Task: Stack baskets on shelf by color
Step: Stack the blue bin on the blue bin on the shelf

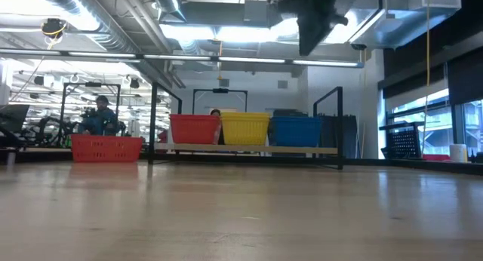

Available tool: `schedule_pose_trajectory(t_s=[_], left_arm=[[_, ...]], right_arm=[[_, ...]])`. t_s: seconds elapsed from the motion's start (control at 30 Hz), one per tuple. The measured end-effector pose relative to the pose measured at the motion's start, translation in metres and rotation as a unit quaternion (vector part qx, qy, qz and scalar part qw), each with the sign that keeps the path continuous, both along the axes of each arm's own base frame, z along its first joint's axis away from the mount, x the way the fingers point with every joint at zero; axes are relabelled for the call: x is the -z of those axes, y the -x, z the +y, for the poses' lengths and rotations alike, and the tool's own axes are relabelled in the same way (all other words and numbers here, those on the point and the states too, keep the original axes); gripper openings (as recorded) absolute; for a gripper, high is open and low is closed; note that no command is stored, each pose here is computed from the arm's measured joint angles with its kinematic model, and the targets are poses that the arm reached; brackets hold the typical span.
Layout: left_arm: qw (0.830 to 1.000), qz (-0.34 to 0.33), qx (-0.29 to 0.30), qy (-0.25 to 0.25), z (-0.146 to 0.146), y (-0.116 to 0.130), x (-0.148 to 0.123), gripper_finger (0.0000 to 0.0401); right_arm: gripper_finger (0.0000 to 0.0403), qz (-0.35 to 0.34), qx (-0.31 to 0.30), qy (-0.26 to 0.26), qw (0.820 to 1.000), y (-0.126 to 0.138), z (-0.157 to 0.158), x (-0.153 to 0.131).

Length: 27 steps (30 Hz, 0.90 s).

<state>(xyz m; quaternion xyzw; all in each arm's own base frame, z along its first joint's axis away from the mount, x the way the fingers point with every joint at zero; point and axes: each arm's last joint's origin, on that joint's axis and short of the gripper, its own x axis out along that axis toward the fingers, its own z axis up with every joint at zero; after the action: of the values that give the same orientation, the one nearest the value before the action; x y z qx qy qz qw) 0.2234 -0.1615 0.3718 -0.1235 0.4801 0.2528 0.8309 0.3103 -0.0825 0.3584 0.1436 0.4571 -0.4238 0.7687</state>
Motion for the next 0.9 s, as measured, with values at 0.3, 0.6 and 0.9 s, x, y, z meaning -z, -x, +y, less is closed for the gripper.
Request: schedule_pose_trajectory(t_s=[0.3, 0.6, 0.9], left_arm=[[0.991, 0.091, 0.09, -0.026, -0.037, 0.034, 0.051, 0.0074], [0.962, 0.107, 0.247, -0.049, -0.067, 0.055, 0.093, 0.0074], [0.923, 0.126, 0.363, -0.024, -0.078, 0.06, 0.129, 0.0074]], right_arm=[[0.006, -0.028, -0.194, -0.001, 0.981, 0.018, 0.08, -0.031], [0.006, -0.043, -0.329, -0.02, 0.943, 0.031, 0.132, -0.041], [0.006, -0.05, -0.362, -0.023, 0.931, 0.034, 0.153, -0.041]])
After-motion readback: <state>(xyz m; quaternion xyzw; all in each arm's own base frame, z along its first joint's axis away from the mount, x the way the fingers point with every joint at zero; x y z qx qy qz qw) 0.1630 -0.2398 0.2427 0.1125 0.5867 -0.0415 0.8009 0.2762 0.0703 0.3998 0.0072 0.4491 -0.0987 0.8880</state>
